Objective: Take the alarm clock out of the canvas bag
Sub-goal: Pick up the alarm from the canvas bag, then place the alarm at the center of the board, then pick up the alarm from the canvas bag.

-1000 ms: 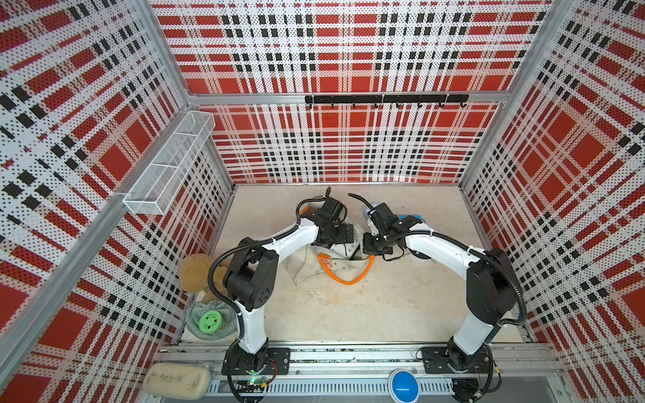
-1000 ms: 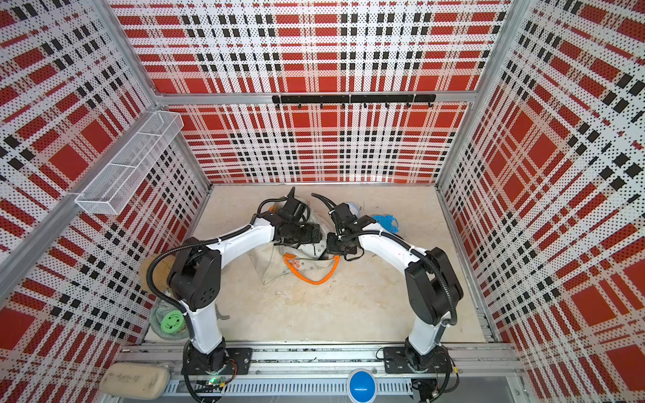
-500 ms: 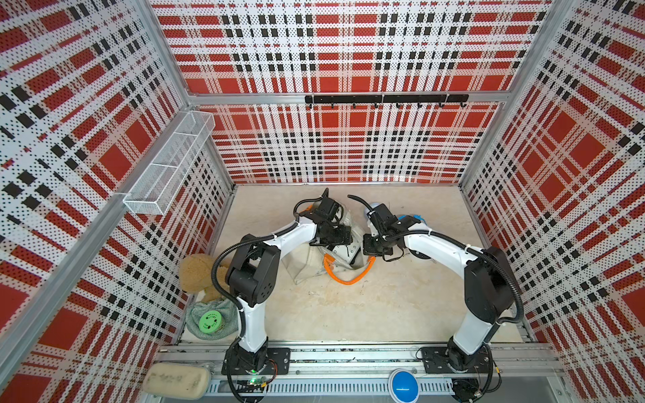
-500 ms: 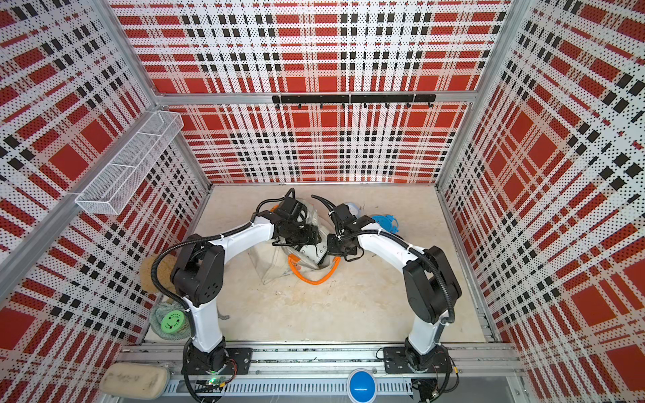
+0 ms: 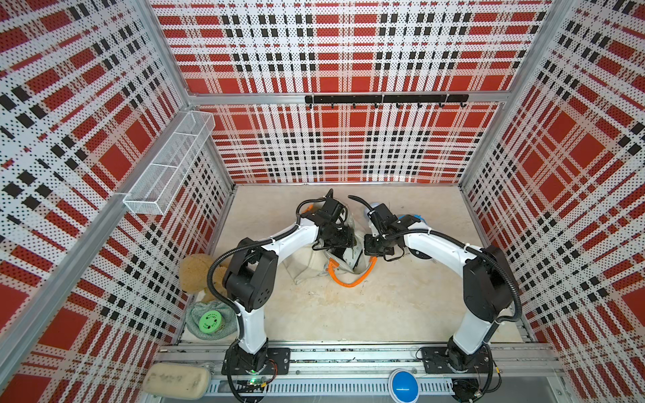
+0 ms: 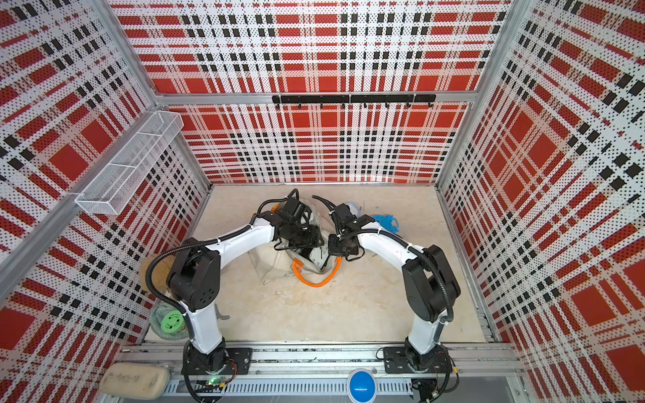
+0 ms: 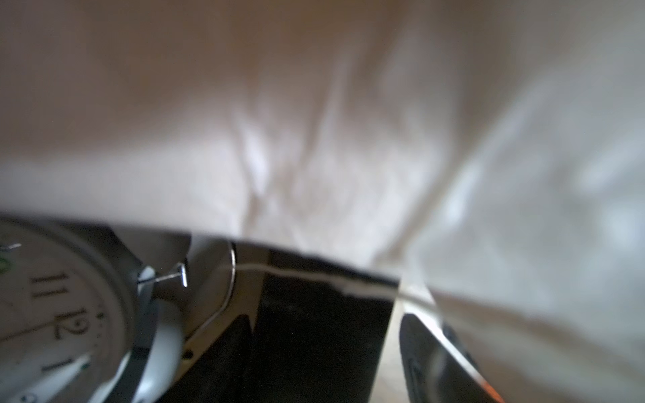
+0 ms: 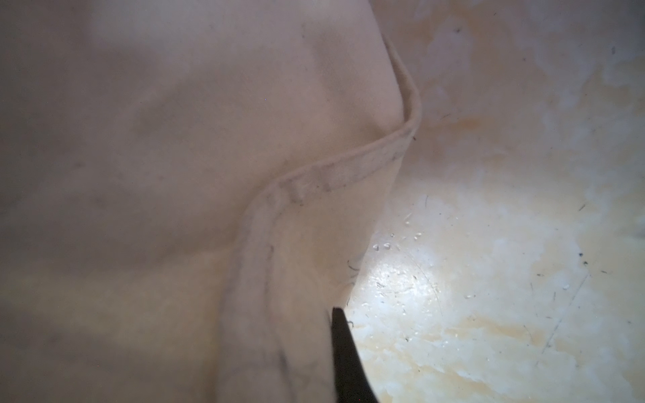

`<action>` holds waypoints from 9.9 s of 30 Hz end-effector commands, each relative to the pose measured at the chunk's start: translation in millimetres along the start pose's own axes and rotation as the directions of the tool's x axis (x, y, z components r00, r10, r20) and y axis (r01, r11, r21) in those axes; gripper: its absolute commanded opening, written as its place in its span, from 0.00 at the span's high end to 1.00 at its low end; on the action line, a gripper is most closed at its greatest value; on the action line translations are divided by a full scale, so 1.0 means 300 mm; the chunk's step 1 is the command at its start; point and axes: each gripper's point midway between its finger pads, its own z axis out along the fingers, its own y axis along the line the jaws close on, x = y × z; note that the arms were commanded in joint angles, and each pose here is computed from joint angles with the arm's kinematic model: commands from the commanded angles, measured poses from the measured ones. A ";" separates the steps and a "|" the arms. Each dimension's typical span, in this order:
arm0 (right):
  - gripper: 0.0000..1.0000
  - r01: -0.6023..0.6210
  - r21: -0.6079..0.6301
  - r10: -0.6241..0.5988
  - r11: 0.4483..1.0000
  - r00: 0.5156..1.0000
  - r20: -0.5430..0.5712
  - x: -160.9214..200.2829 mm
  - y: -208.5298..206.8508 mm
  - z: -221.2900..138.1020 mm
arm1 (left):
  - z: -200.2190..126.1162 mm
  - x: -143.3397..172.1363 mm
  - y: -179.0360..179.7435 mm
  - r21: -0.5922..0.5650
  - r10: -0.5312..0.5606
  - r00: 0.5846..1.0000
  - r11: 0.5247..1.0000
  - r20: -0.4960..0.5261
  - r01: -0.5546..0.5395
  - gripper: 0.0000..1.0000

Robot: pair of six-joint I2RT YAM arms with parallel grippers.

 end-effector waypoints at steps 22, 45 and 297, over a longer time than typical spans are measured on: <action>0.83 0.012 -0.002 -0.012 1.000 0.998 0.055 -0.048 0.017 -0.032 | -0.028 0.076 0.013 -0.128 0.047 0.998 0.991 -0.039 -0.051 0.69; 0.49 0.408 -0.509 -0.153 0.758 0.870 0.470 -0.166 0.428 -0.679 | -0.684 0.008 -0.114 0.004 0.046 0.956 0.999 0.291 -0.050 0.73; 0.58 0.412 0.439 -0.506 0.798 0.854 0.118 -0.548 0.170 0.225 | -0.427 0.105 0.186 -0.188 -0.178 0.919 0.948 0.352 0.256 0.66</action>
